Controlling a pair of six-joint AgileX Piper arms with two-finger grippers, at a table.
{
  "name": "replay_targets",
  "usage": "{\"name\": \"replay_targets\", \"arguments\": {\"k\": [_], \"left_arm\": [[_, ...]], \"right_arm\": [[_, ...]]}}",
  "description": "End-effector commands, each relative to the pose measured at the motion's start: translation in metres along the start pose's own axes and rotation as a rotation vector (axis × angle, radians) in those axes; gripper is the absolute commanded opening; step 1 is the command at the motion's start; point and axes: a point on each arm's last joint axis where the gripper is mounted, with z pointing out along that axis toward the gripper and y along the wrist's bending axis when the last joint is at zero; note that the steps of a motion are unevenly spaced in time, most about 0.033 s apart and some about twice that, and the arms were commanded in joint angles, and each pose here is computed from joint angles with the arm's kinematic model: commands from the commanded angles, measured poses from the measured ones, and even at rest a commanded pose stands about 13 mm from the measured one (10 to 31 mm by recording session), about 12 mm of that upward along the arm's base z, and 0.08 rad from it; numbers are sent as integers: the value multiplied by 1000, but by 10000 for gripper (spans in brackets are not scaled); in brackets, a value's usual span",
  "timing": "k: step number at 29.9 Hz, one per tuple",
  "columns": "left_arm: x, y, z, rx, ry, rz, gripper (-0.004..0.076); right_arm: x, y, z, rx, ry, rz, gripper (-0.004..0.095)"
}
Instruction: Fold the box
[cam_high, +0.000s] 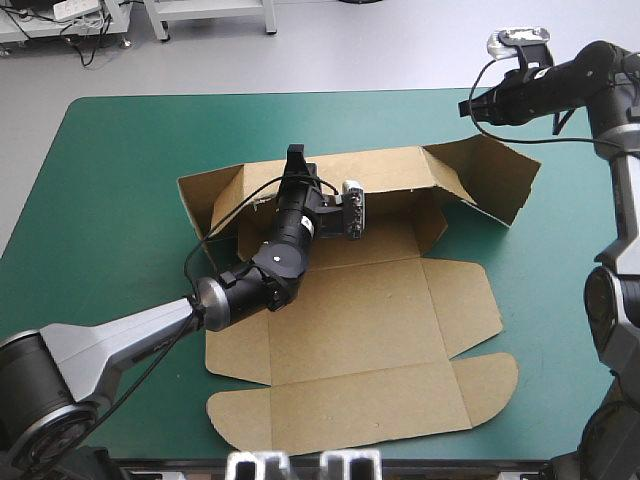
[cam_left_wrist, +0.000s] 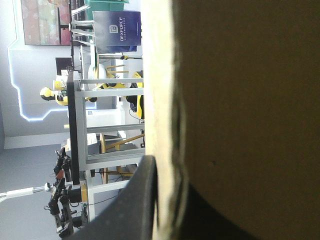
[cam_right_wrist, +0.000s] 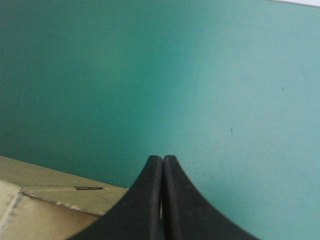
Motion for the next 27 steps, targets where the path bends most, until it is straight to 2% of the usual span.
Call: {"name": "replay_targets", "arguments": {"k": [1,9,17,21,27], "left_arm": [[-4,9,-10,-4,-49,-53,-10],[-3,9,-10,-2,-39,-60,-10],[1,7,-10,15,10,-118,-10],[2,7,-10,11,21,-118,-10],[2,7,-10,11,21,-118,-10]], "right_arm": [[-12,11,-17,-39,-80,-18,-19],[1,12,-8,-101,59,-66,-19],[5,17,-17,-101,66,-18,-19],[27,20,-20,-99,132,-72,-19],[52,21,-8,-154,206,-97,-19]]}}
